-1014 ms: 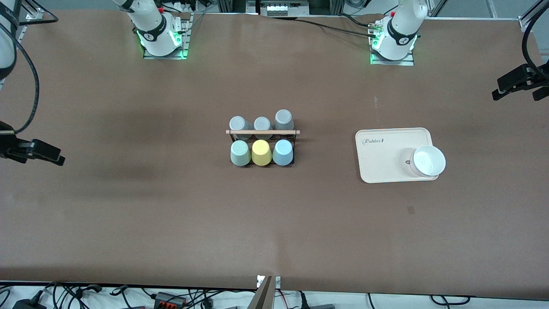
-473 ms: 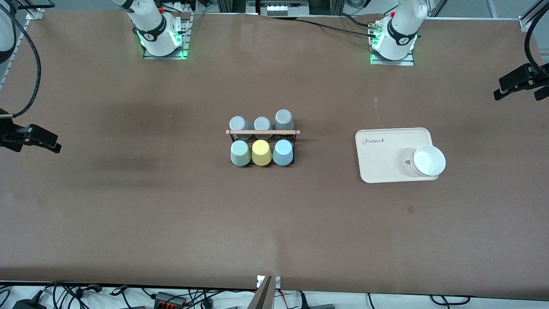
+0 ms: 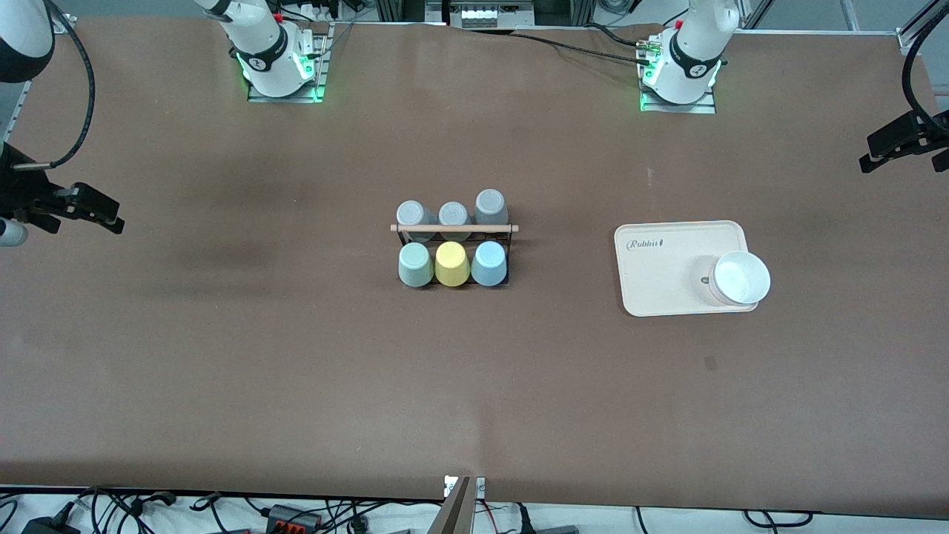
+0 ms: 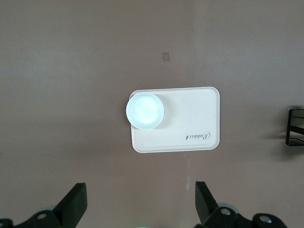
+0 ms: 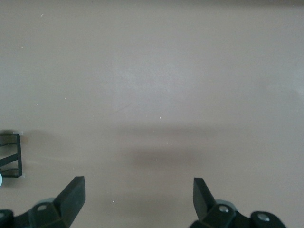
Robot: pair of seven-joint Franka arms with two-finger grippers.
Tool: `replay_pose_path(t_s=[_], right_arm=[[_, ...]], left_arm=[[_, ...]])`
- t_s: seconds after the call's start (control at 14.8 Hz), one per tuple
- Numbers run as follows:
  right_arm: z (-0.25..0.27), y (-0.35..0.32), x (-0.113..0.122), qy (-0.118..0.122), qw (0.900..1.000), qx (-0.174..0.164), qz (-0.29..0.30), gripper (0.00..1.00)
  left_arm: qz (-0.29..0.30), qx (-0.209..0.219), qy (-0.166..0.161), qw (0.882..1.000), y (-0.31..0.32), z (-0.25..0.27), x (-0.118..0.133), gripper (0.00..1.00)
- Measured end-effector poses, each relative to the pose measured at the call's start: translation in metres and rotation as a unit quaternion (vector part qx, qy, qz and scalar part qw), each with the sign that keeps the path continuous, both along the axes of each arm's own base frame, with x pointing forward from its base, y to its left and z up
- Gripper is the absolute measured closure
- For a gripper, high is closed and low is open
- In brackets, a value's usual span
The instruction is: Hang scattered cups on rack with three cups
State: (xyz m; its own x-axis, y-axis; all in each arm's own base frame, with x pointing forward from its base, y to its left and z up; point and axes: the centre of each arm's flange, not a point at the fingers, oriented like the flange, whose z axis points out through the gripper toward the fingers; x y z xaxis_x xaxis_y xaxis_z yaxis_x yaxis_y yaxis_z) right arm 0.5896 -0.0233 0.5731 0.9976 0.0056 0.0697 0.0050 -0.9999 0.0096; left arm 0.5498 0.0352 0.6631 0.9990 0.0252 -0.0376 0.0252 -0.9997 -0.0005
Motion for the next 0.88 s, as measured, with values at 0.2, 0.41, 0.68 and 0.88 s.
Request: replay_pose_path(t_s=[0.2,0.41,0.68,0.88], right_arm=[[0.002,0.001,-0.014,0.001,1.0,0.0,0.003,0.0],[0.006,0.004,-0.017,0.0,1.0,0.0,0.007,0.0],[0.006,0.007,-0.021,0.011,1.0,0.0,0.01,0.0],[0.009,0.008,-0.023,0.012,1.0,0.0,0.011,0.0]], left_arm=[[-0.001,-0.007,0.002,1.0,-0.002,0.001,-0.001,0.0],[-0.002,-0.009,0.0,1.0,-0.002,0.003,-0.003,0.0],[-0.003,-0.009,0.001,1.0,-0.002,0.004,-0.004,0.0],[-0.003,-0.009,0.003,1.0,-0.002,0.004,-0.005,0.0]])
